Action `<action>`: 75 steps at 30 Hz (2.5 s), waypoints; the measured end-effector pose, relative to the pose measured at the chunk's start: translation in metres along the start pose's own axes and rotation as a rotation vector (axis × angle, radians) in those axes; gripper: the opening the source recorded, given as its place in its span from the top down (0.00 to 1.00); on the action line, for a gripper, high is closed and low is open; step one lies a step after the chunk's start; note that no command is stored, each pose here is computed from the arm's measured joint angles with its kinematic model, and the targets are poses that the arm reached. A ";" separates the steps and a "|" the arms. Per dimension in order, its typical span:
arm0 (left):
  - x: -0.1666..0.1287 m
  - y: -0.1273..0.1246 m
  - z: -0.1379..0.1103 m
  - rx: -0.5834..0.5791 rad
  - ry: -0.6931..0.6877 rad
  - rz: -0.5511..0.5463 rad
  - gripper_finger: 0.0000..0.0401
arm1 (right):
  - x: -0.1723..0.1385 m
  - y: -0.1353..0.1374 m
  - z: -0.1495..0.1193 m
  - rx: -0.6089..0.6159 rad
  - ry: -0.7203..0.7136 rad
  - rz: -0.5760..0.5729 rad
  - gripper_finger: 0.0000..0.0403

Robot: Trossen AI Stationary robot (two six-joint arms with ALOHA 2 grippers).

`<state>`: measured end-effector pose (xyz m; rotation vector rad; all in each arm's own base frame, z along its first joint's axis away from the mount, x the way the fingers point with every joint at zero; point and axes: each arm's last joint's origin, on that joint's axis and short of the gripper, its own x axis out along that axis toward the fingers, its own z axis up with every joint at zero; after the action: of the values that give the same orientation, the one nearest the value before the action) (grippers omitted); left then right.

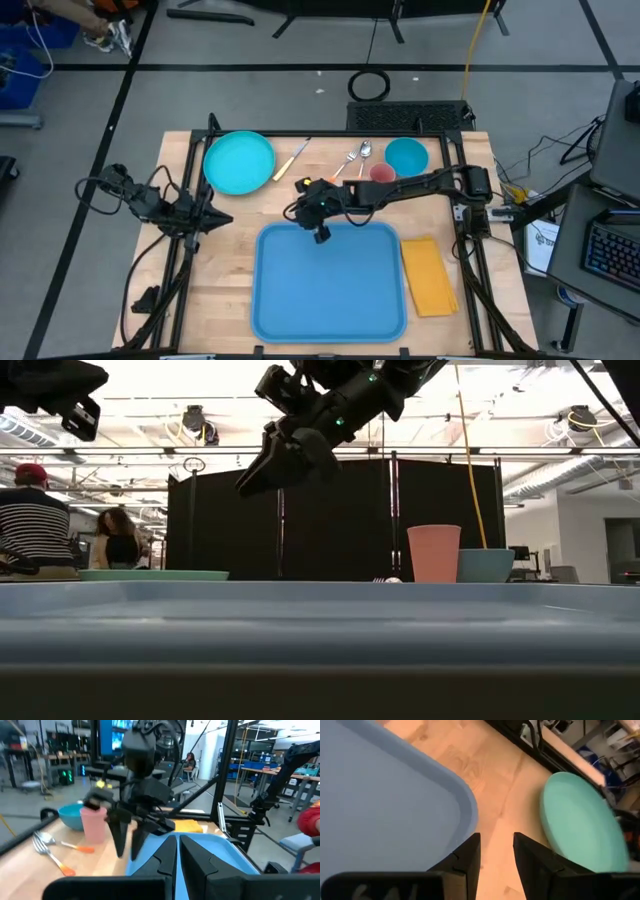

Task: Set up tray
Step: Put the light blue plate on the blue tray

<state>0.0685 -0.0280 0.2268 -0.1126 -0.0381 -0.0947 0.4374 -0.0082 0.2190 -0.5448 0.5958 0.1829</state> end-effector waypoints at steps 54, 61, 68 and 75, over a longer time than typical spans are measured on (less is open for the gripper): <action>0.053 0.032 -0.048 -0.272 0.366 0.671 0.94 | -0.172 0.100 -0.151 0.389 -0.571 -0.265 0.79; 0.057 0.055 -0.063 -0.333 0.529 0.774 0.82 | -0.172 0.099 -0.150 0.361 -0.576 -0.280 0.79; 0.062 0.067 -0.062 -0.266 0.598 0.673 0.58 | -0.173 0.099 -0.150 0.359 -0.583 -0.286 0.79; 0.073 0.072 -0.049 -0.219 0.789 0.676 0.47 | -0.173 0.099 -0.150 0.360 -0.581 -0.290 0.79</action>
<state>0.1498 0.0312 0.1732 -0.2938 0.7965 0.5376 0.1928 -0.0068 0.1722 -0.2031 -0.0237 -0.0455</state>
